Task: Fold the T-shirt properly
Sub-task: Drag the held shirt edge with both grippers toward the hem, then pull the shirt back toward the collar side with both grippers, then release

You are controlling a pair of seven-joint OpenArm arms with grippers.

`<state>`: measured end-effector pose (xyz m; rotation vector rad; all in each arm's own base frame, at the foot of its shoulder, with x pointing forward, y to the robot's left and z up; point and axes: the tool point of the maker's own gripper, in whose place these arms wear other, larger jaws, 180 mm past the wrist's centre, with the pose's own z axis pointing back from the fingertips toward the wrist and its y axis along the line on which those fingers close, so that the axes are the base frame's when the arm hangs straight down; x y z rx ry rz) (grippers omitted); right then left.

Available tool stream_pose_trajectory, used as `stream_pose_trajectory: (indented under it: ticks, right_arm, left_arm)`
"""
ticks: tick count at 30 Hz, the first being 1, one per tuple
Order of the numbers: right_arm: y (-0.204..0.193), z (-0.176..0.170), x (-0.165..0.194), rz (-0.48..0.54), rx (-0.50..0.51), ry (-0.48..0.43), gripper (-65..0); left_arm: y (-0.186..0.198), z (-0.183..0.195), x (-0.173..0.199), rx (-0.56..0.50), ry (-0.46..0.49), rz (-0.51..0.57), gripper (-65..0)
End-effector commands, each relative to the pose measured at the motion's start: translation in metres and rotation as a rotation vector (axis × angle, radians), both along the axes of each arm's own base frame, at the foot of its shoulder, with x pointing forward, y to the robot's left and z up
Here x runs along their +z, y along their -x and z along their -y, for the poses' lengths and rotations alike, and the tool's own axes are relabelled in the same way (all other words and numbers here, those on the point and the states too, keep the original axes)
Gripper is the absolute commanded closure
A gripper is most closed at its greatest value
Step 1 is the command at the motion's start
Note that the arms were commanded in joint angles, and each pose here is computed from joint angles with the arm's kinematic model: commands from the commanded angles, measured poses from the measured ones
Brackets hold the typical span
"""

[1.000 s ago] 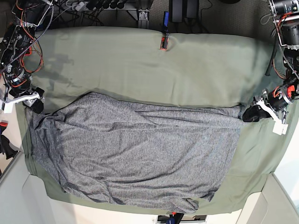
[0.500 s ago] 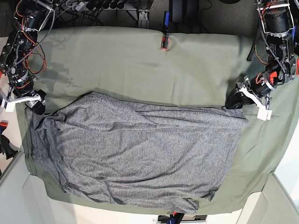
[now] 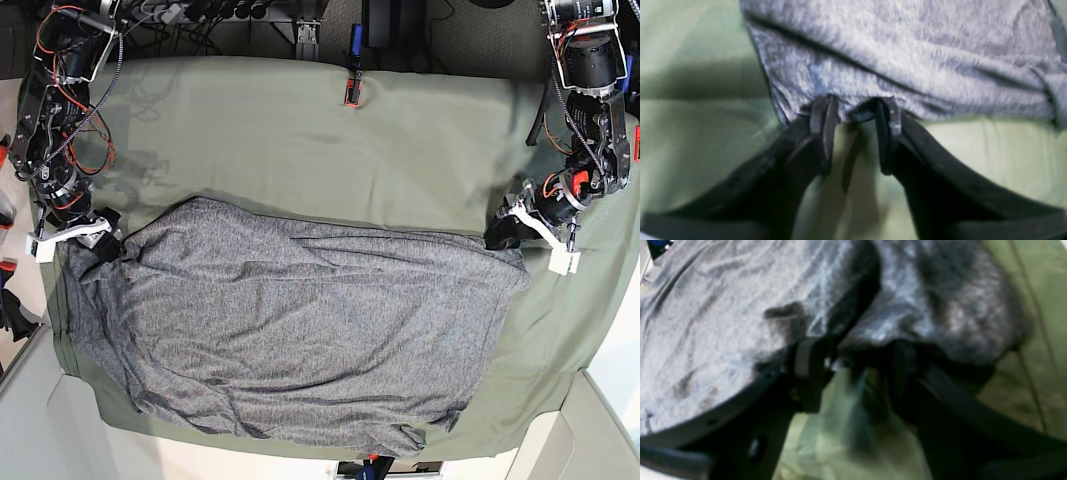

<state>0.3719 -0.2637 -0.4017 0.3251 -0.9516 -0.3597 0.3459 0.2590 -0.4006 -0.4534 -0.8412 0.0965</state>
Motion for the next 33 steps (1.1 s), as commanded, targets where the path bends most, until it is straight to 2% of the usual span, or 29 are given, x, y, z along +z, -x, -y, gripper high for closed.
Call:
stream_pose_trajectory:
  ticks: [1,3,5,7,11,22,28,29,30,32,33]
  right_arm:
    - [-0.008,0.005,0.012,0.031,0.003,0.017,-30.6]
    - [-0.008,0.006,0.012,0.033,0.002,0.017,-30.6]
    - [-0.008,0.006,0.013,0.035,0.001,0.016,-30.6]
    - [-0.009,0.005,0.013,0.040,-0.001,0.015,-30.7]
    - [-0.010,-0.002,0.009,0.038,0.002,0.028,-36.0]
    - [-0.023,-0.008,0.014,0.053,0.004,0.055,-36.0]
    - [-0.030,-0.012,-0.009,0.001,-0.016,0.012,-35.8]
    - [-0.033,-0.012,-0.012,-0.001,-0.020,0.014,-35.7]
    - [-0.034,-0.012,-0.015,-0.010,-0.022,0.013,-33.8]
    - [-0.037,-0.013,-0.017,-0.016,-0.021,0.012,-22.2]
    - [-0.038,-0.014,-0.016,-0.015,-0.015,0.017,-15.2]
  left_arm:
    - [-0.011,-0.009,0.009,0.018,-0.013,0.024,-29.3]
    - [-0.015,-0.011,0.009,0.032,0.006,0.021,-35.8]
    - [-0.021,-0.010,0.011,0.040,0.029,0.025,-37.6]
    - [-0.025,-0.009,0.014,0.046,0.051,0.030,-37.6]
    - [-0.031,-0.010,0.016,0.060,0.078,0.036,-37.6]
    - [-0.048,-0.005,0.005,0.105,0.152,0.012,-37.6]
    - [-0.052,0.007,-0.008,0.119,0.157,0.006,-37.3]
    - [-0.051,0.010,-0.010,0.112,0.147,-0.002,-34.9]
    - [-0.050,0.010,-0.012,0.106,0.134,-0.007,-27.7]
    - [-0.048,0.008,-0.015,0.099,0.108,-0.015,-6.7]
    - [-0.048,0.006,-0.015,0.100,0.102,-0.016,0.0]
